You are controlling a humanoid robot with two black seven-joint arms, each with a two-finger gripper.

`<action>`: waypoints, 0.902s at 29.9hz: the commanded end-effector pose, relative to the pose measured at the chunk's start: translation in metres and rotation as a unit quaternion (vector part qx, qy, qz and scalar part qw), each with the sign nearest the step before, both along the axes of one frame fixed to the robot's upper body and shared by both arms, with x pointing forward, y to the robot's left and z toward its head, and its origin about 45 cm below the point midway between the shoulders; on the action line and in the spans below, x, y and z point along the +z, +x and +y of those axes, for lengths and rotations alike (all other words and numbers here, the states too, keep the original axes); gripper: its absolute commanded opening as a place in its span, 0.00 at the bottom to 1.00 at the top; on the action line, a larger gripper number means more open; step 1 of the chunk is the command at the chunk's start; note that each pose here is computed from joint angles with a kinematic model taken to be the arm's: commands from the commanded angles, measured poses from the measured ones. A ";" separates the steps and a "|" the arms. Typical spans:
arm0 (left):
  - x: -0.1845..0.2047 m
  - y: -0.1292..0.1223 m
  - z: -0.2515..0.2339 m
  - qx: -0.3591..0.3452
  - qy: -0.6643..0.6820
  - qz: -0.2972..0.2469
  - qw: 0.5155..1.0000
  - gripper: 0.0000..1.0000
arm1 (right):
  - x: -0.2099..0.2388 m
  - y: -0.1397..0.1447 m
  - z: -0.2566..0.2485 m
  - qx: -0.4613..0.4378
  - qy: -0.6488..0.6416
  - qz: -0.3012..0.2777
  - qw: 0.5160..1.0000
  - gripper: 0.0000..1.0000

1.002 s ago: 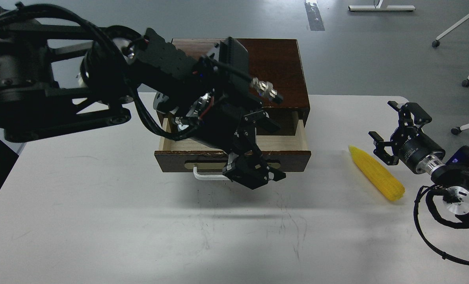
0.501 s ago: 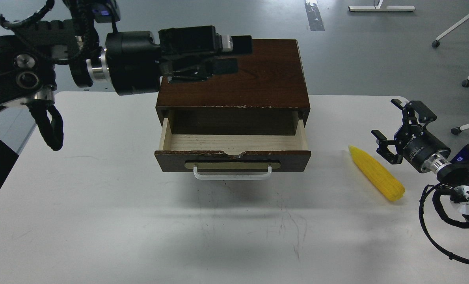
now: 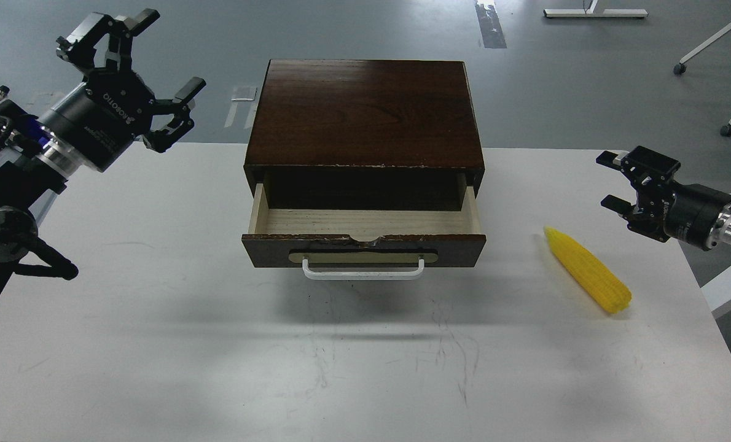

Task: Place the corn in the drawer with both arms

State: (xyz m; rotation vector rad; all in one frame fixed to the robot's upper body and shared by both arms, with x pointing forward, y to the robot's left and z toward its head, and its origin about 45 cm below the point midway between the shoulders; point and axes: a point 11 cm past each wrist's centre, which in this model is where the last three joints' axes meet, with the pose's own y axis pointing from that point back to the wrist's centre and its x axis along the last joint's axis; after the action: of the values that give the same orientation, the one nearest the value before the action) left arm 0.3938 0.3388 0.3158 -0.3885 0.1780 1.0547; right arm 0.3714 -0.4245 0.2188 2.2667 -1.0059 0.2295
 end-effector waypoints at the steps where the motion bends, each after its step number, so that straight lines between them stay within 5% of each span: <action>1: -0.013 -0.005 0.009 0.012 -0.034 0.007 0.999 0.98 | -0.004 -0.005 -0.003 0.083 -0.131 0.003 0.988 1.00; 10: -0.014 -0.005 0.006 0.013 -0.047 0.005 0.999 0.98 | -0.003 -0.002 -0.014 0.221 -0.348 0.030 0.910 1.00; 21: -0.016 -0.006 0.002 0.009 -0.050 0.005 0.999 0.98 | -0.048 -0.012 0.000 0.284 -0.393 0.028 0.874 0.99; 26: -0.012 -0.005 0.003 0.009 -0.052 0.000 0.999 0.98 | -0.059 -0.019 0.002 0.291 -0.389 0.034 0.873 0.78; 27: -0.012 -0.005 0.003 0.009 -0.052 0.000 0.999 0.98 | -0.060 -0.020 0.002 0.293 -0.389 0.035 0.873 0.63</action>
State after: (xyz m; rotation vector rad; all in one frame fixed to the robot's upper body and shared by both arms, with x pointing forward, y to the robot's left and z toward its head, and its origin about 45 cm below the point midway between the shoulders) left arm 0.3891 0.3414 0.3037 -0.4845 0.2310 1.0681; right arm 0.3535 -0.4234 0.1618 1.7182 -0.0910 0.6704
